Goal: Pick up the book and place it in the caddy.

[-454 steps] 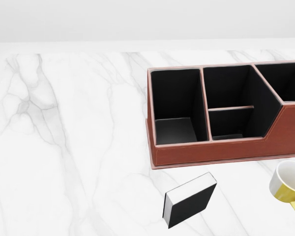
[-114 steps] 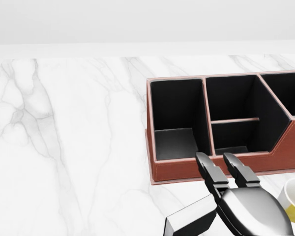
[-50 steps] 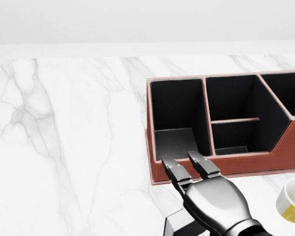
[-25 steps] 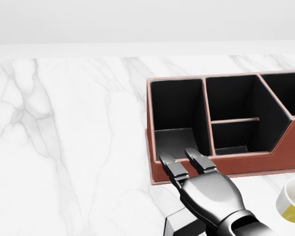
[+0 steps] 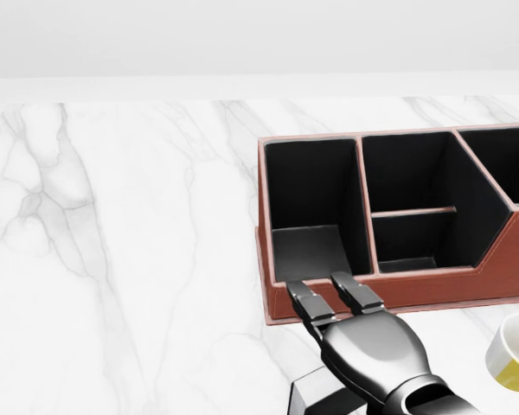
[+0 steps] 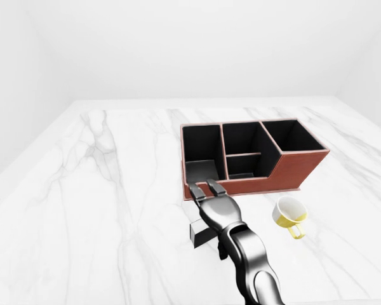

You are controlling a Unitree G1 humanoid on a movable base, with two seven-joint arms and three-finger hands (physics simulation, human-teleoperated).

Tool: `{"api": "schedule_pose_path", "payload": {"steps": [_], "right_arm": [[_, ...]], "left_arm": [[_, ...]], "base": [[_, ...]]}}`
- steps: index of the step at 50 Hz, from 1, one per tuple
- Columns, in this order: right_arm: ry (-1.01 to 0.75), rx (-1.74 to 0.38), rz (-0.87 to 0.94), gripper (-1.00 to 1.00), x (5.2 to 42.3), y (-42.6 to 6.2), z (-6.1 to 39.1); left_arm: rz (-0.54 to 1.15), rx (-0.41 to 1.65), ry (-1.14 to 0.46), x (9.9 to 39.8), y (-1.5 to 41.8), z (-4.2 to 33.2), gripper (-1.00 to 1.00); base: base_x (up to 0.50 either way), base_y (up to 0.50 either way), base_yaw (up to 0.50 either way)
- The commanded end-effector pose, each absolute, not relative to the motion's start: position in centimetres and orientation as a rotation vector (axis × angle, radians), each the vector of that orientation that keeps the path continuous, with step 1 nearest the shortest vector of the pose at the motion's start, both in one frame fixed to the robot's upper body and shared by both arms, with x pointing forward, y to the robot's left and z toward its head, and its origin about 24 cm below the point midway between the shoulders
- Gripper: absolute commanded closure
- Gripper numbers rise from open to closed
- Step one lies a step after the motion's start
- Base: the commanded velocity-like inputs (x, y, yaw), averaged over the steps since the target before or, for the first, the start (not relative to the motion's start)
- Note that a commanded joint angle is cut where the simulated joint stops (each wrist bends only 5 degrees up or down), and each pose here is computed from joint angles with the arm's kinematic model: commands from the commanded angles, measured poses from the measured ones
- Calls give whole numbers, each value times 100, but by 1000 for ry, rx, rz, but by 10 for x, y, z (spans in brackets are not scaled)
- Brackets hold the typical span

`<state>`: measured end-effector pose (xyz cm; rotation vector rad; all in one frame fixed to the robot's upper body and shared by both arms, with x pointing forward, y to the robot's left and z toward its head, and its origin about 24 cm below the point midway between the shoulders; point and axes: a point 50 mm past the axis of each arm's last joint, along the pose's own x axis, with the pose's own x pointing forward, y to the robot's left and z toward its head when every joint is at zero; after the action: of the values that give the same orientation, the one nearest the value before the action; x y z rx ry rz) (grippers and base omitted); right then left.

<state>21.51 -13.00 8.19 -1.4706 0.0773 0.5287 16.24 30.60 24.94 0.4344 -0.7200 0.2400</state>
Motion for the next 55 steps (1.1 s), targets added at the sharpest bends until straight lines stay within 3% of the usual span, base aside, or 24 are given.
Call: {"api": "schedule_pose_path", "payload": {"steps": [1,55], "right_arm": [[87,-1486,556,-100,210,-124,77],[186,-1555,664,-100,235,-113,46]], "left_arm": [[240,435,-720,162,306,249,-100],[241,435,-732,160,307,252,-100]], "base": [[0,0,0],[0,0,0]]}}
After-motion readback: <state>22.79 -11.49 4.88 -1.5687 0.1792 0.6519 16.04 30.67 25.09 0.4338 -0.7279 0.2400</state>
